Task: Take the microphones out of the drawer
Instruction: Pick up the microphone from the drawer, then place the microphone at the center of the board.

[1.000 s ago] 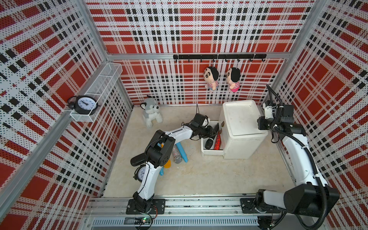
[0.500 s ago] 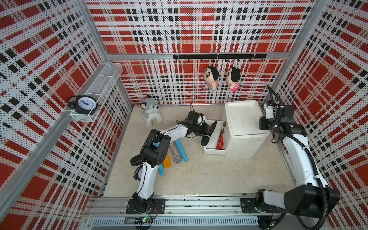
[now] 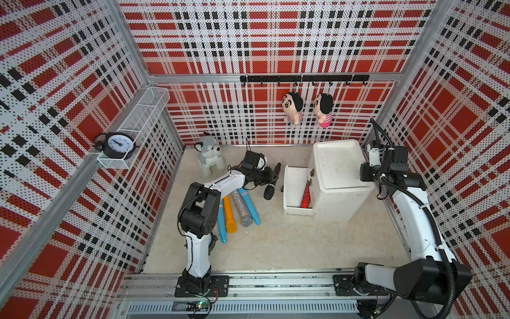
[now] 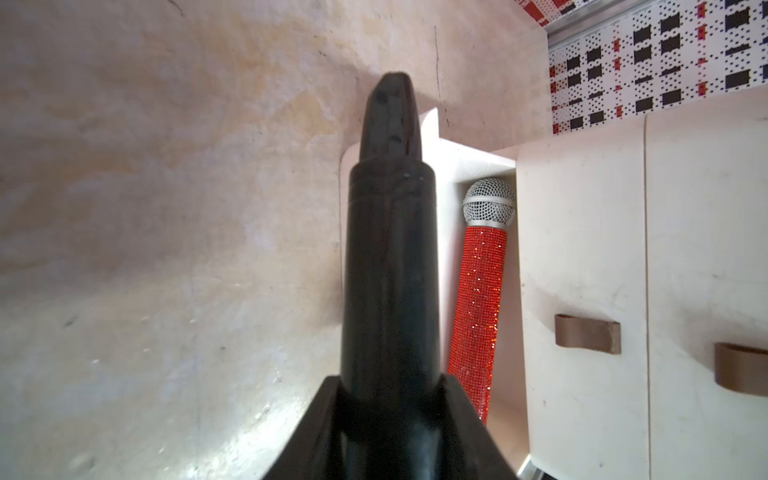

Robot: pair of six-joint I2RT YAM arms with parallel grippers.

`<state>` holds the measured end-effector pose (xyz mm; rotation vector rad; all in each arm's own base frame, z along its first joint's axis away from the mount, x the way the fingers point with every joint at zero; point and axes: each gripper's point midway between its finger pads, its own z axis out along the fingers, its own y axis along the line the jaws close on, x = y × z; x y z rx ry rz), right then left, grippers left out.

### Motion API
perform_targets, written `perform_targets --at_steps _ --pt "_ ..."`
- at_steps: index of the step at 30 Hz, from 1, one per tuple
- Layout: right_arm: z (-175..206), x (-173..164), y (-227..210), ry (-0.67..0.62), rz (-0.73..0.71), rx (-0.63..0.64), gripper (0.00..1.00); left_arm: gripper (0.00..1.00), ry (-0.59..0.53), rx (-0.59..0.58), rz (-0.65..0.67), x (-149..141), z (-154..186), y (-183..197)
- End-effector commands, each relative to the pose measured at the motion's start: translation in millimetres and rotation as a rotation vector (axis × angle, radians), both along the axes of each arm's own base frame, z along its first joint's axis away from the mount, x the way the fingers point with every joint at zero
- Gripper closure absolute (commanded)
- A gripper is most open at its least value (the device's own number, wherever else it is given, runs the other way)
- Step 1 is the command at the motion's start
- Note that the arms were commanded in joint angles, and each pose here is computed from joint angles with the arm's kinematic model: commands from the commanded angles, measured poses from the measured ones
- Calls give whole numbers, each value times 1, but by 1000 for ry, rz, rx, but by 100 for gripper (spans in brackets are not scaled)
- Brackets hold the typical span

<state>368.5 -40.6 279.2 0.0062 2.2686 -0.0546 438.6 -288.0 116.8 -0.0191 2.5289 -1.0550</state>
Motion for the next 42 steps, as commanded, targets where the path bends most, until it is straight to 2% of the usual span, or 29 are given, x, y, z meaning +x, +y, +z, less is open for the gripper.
perform_targets --at_steps 1,10,16,28,42 --pt "68 5 -6 -231 -6 -64 100 100 -67 27 45 4 17 13" --pt "60 7 -5 -221 -1 -60 100 100 -72 176 198 6 -6 35" --pt "56 6 -4 -220 0 -62 100 100 -65 265 266 0 -27 35" --pt "53 4 2 -221 21 -57 100 100 -65 415 338 -20 -61 33" --pt "47 5 8 -200 30 -37 100 100 -56 553 369 -31 -80 50"
